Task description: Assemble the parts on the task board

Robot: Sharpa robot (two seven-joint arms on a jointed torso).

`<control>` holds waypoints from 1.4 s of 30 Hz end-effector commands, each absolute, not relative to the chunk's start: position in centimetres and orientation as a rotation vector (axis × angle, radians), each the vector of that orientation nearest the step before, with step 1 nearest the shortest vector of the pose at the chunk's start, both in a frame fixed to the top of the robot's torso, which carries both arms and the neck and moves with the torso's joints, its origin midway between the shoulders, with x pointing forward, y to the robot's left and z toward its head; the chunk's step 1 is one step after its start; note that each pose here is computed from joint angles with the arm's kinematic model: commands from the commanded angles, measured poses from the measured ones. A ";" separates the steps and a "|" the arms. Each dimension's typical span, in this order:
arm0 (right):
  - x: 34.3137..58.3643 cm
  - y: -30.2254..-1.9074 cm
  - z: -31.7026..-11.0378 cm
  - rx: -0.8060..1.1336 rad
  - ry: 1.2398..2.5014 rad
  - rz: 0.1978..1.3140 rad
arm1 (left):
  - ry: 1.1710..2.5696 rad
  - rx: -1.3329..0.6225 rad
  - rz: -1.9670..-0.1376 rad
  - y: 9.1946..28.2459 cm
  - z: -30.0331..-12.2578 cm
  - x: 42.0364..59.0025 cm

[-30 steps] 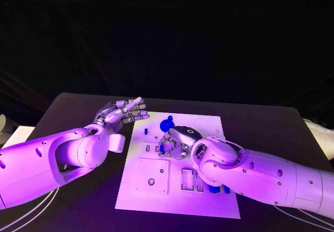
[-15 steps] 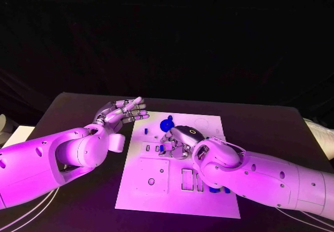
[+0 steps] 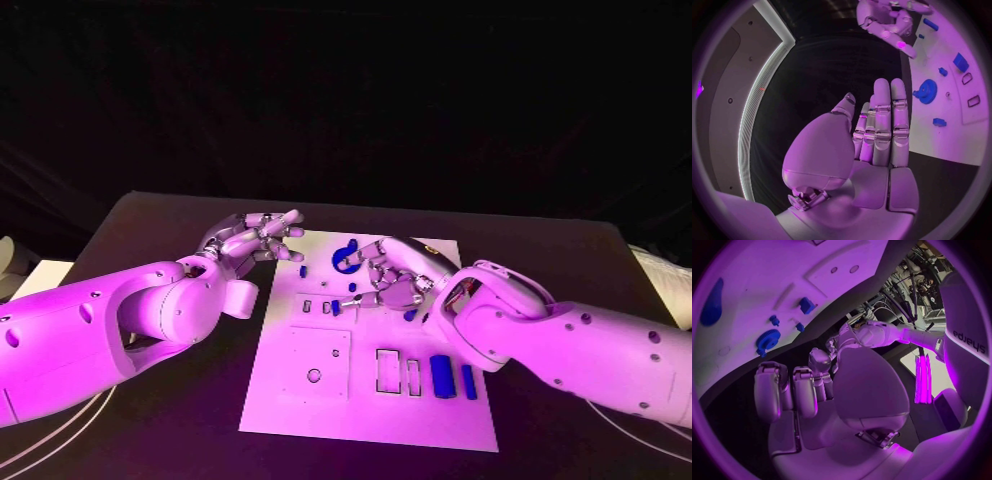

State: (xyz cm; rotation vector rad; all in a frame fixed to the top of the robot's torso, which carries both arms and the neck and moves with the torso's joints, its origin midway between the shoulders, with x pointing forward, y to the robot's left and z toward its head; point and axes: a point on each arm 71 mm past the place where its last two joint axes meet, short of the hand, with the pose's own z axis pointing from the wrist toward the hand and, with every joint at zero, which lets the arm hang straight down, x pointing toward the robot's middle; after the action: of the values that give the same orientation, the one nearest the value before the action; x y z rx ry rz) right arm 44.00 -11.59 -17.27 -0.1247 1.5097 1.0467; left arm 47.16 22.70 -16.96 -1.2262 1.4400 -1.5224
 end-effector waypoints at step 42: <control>48.1 -23.3 -11.8 0.364 1.462 1.045 | 2.305 -0.278 -0.352 15.9 -18.0 50.3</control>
State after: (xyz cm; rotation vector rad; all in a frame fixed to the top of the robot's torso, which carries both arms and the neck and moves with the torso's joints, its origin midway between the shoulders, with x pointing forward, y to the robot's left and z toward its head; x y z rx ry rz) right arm 48.07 -23.41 -11.77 0.3698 1.4524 1.0481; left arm 50.36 15.87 -17.91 -0.3312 2.2675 -0.4116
